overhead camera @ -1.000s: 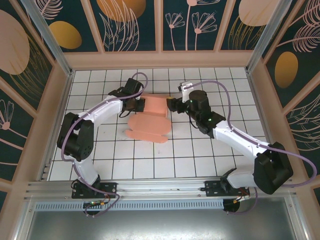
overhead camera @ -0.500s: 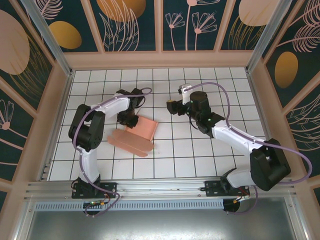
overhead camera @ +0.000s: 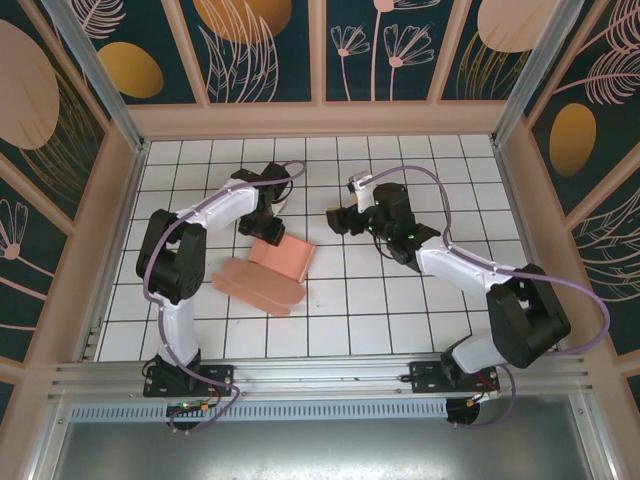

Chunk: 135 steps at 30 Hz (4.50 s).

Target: Fold the paper box

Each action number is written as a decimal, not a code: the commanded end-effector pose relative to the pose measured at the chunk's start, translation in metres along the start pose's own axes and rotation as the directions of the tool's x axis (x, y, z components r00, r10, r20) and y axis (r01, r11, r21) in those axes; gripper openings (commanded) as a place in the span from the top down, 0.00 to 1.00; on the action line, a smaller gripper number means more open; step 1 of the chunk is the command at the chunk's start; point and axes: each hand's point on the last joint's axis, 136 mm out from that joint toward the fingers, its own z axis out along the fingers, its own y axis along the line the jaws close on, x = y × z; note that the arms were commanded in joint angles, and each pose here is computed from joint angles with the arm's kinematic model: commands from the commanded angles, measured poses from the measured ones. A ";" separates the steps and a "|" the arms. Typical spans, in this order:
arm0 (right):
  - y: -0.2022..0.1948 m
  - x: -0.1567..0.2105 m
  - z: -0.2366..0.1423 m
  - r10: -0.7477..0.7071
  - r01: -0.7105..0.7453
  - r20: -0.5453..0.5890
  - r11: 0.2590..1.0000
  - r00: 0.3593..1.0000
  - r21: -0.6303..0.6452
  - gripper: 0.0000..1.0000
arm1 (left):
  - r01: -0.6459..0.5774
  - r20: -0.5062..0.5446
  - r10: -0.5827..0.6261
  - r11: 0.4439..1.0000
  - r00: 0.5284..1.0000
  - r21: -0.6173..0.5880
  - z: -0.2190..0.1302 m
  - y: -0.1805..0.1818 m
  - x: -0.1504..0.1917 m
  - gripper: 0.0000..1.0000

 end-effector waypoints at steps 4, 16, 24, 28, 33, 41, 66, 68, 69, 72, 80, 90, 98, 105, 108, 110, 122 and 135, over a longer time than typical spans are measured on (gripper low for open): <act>0.009 -0.025 0.002 -0.019 0.021 0.060 0.999 0.998 -0.043 0.21 | 0.008 0.002 -0.008 1.000 1.000 -0.026 0.000 0.003 0.002 0.51; 0.024 -0.012 0.017 -0.043 0.043 0.001 0.994 0.999 -0.103 0.21 | 0.021 0.000 -0.021 0.995 1.000 -0.102 0.001 0.016 0.007 0.63; 0.023 -0.006 0.017 -0.045 0.043 -0.013 0.994 0.999 -0.100 0.21 | 0.007 -0.023 -0.008 0.998 1.000 -0.062 0.021 0.007 0.010 0.74; 0.020 -0.006 0.016 -0.047 0.046 -0.011 0.995 0.999 -0.086 0.21 | 0.000 -0.044 -0.002 0.998 0.999 -0.056 0.032 0.004 0.011 0.85; 0.019 -0.002 0.015 -0.051 0.050 -0.018 0.996 0.999 -0.078 0.22 | -0.011 -0.074 0.008 0.999 0.997 -0.049 0.041 0.002 0.016 0.83; 0.016 0.000 0.017 -0.058 0.057 -0.021 0.996 0.998 -0.064 0.21 | 0.009 -0.081 -0.019 0.992 0.997 -0.123 0.046 0.014 0.014 1.00; 0.015 -0.001 0.016 -0.043 0.042 -0.024 0.998 0.999 -0.052 0.21 | 0.184 0.263 -0.170 0.982 0.950 -0.032 -0.014 0.009 -0.042 0.78; 0.016 -0.002 0.016 -0.044 0.043 -0.024 0.998 0.999 -0.056 0.21 | 0.189 0.296 -0.174 0.982 0.939 -0.022 -0.030 0.013 -0.048 0.75; 0.017 -0.002 0.017 -0.045 0.043 -0.025 0.997 0.999 -0.057 0.21 | 0.190 0.310 -0.175 0.981 0.935 -0.021 -0.037 0.015 -0.049 0.69; 0.018 -0.001 0.019 -0.047 0.045 -0.030 0.997 0.998 -0.061 0.21 | 0.189 0.329 -0.172 0.982 0.928 -0.020 -0.050 0.018 -0.049 0.61; 0.026 -0.001 0.037 -0.082 0.076 -0.061 0.993 0.995 -0.094 0.21 | 0.290 0.492 -0.265 0.957 0.830 0.027 -0.092 0.051 -0.042 0.42; 0.060 0.035 0.112 -0.260 0.224 -0.229 0.960 0.938 -0.170 0.21 | 0.481 0.641 -0.494 0.850 0.588 0.214 -0.126 0.118 0.003 0.03; 0.042 0.048 0.169 -0.150 0.156 -0.341 0.988 0.928 -0.009 0.22 | 0.478 0.632 -0.488 0.855 0.602 0.204 -0.123 0.118 0.010 0.01; -0.024 0.045 0.144 0.083 -0.008 -0.330 0.974 0.940 0.224 0.23 | 0.455 0.625 -0.465 0.870 0.626 0.191 -0.116 0.114 0.016 0.01; -0.051 0.045 0.118 0.157 -0.066 -0.291 0.951 0.944 0.301 0.25 | 0.448 0.626 -0.469 0.870 0.623 0.206 -0.116 0.113 0.014 0.01; -0.067 0.051 0.102 0.197 -0.092 -0.282 0.934 0.939 0.344 0.25 | 0.438 0.625 -0.472 0.871 0.622 0.222 -0.115 0.110 0.011 0.02; 0.010 0.031 0.090 -0.048 0.041 -0.262 0.999 0.964 -0.034 0.22 | 0.392 0.620 -0.485 0.872 0.616 0.293 -0.118 0.098 -0.003 0.01; 0.034 0.063 0.155 -0.115 0.119 -0.391 0.993 0.913 -0.015 0.21 | 0.388 0.617 -0.466 0.882 0.634 0.268 -0.113 0.098 0.009 0.01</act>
